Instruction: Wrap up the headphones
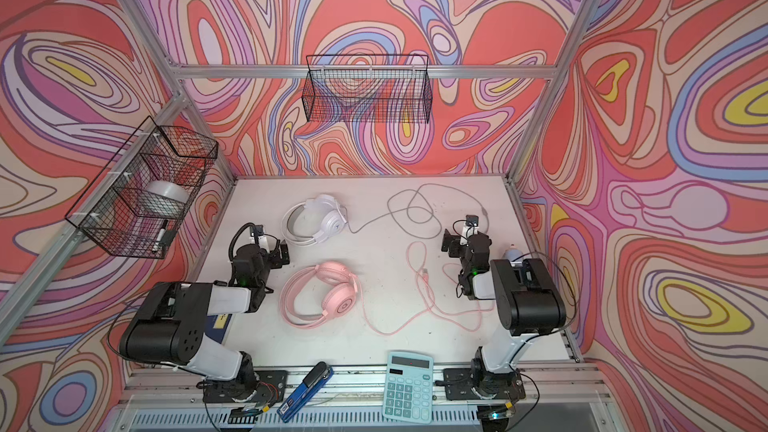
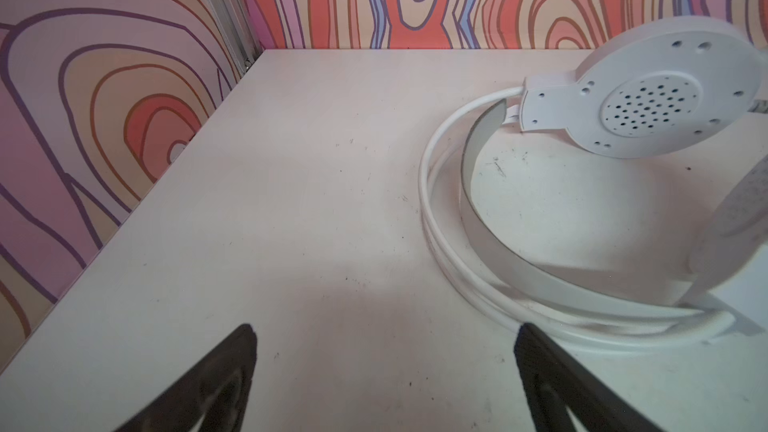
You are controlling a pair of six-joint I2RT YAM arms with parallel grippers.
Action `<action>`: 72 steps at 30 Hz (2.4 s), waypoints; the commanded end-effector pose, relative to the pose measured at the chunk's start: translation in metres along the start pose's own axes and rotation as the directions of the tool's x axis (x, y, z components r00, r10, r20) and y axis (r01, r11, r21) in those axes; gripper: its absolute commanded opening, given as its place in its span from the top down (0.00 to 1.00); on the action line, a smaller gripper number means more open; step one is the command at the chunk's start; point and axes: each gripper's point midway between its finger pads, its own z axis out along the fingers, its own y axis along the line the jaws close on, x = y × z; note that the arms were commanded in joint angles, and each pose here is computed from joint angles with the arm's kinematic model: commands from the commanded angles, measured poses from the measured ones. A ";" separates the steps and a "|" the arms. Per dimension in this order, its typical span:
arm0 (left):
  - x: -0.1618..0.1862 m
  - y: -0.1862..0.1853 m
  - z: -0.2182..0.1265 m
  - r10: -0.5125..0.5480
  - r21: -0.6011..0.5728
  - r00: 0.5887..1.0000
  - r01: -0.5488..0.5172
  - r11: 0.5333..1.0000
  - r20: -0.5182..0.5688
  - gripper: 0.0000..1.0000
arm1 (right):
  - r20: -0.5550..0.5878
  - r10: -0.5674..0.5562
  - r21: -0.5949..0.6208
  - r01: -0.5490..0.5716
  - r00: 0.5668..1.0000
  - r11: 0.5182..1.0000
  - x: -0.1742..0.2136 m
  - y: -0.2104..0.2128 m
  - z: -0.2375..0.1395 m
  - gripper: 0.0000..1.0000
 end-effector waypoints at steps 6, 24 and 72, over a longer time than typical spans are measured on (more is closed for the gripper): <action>-0.006 0.000 0.002 0.007 -0.004 1.000 -0.007 1.000 0.019 0.00 | 0.016 0.002 0.003 -0.002 1.000 1.000 -0.005 0.000 0.003 0.01; -0.007 -0.001 0.003 0.010 0.000 1.000 -0.010 1.000 0.016 0.00 | 0.017 0.003 0.003 -0.003 1.000 1.000 -0.005 0.000 0.003 0.02; -0.087 -0.009 -0.124 -0.283 -0.059 0.828 0.292 0.955 -0.485 0.00 | -0.378 0.146 -0.116 -0.203 0.914 0.972 -0.080 0.040 -0.071 0.02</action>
